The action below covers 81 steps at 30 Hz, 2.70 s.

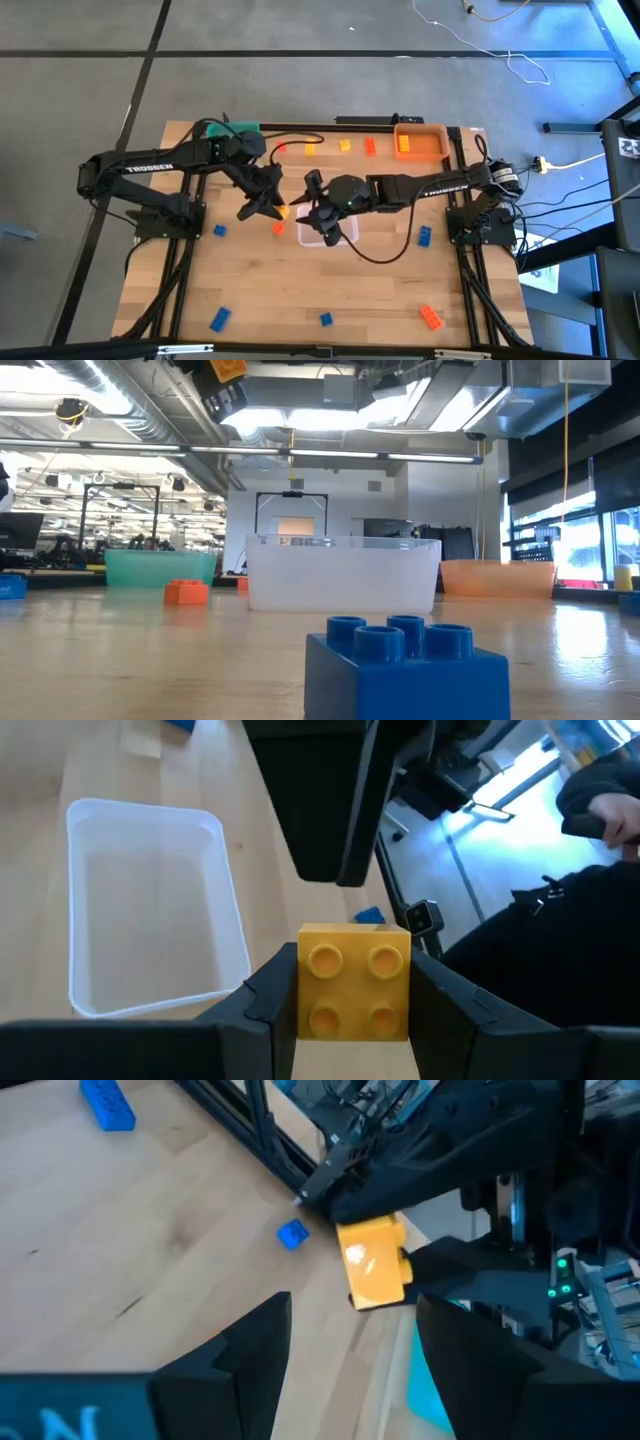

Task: Sort & place blocks by color
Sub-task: Put the bottom left yellow game piece into the orange bin

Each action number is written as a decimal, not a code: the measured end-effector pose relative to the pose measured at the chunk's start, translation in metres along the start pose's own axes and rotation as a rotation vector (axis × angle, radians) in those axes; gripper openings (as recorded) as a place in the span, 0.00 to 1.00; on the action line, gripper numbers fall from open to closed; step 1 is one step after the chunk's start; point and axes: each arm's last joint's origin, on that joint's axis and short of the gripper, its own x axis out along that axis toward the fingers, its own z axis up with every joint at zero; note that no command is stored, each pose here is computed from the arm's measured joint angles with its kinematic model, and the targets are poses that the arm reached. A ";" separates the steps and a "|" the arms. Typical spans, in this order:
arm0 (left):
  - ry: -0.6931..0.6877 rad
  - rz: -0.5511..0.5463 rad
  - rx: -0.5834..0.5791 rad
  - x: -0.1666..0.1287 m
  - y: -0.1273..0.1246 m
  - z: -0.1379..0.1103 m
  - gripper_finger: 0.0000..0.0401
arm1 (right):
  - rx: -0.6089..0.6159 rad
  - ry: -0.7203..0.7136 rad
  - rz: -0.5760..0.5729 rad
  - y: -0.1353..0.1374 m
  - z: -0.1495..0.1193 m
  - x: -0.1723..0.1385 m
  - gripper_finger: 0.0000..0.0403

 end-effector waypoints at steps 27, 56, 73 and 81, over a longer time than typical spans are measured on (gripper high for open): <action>-0.033 -0.075 0.018 0.031 0.011 0.011 0.33 | 0.000 -0.024 0.032 0.006 -0.003 0.014 0.54; -0.059 -0.008 0.109 0.029 0.012 0.012 0.47 | 0.021 -0.005 0.039 0.008 -0.006 0.017 0.23; -0.109 0.427 0.230 -0.025 0.020 0.009 0.48 | 0.177 0.170 -0.010 0.012 -0.013 0.009 0.23; -0.076 0.588 0.259 -0.038 0.017 0.003 0.48 | 0.478 0.364 -0.225 -0.008 -0.031 -0.013 0.23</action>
